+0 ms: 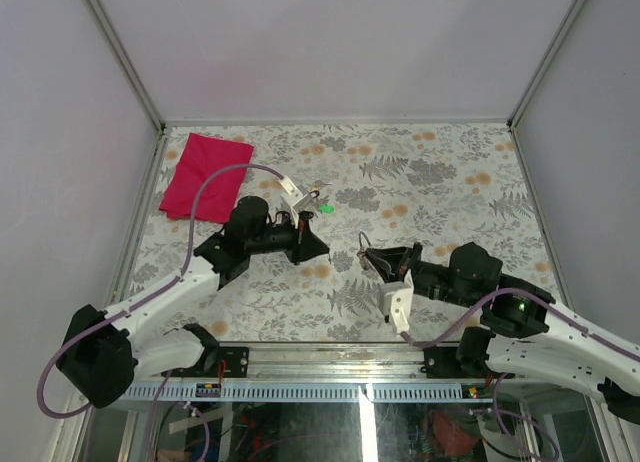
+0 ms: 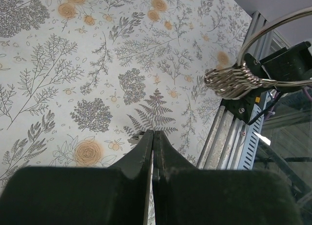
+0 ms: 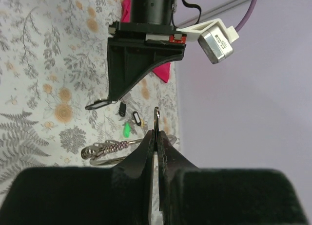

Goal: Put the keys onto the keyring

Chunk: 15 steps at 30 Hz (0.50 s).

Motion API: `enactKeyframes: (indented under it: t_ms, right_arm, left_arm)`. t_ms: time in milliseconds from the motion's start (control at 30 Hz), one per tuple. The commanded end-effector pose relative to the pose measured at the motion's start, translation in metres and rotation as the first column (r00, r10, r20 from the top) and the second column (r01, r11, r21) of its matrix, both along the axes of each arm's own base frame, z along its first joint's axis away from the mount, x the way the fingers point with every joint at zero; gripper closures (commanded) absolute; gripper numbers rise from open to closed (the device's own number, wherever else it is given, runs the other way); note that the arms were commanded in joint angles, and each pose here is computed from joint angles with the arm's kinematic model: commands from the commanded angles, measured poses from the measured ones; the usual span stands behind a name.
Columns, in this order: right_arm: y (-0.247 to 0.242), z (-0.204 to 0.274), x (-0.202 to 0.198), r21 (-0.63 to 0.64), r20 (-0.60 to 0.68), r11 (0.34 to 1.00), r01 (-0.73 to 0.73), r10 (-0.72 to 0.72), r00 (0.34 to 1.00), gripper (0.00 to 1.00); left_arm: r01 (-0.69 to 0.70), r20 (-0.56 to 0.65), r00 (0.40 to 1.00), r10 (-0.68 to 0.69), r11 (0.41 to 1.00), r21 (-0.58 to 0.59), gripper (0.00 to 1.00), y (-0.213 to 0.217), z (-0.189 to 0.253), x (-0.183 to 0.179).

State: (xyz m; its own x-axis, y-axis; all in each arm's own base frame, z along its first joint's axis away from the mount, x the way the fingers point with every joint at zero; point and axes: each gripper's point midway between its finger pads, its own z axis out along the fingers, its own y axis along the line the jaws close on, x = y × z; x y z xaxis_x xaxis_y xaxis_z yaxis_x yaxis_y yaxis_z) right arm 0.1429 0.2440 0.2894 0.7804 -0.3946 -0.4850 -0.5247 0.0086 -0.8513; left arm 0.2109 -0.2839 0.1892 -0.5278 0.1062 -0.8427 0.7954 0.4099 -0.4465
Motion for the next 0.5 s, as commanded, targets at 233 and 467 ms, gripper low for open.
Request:
enactKeyframes:
  t_ms: [233, 467]
  right_arm:
    - [-0.004, 0.021, 0.011, 0.137, -0.310, 0.968, 0.210, -0.159, 0.937, 1.00]
    - [-0.013, 0.010, 0.011, 0.136, -0.343, 0.958, 0.251, -0.192, 0.920, 1.00]
  left_arm:
    - [-0.013, -0.102, 0.994, 0.026, 0.992, 0.125, 1.00, -0.012, -0.062, 0.005]
    - [0.019, -0.183, 0.983, 0.024, 0.973, 0.231, 1.00, -0.026, -0.108, -0.007]
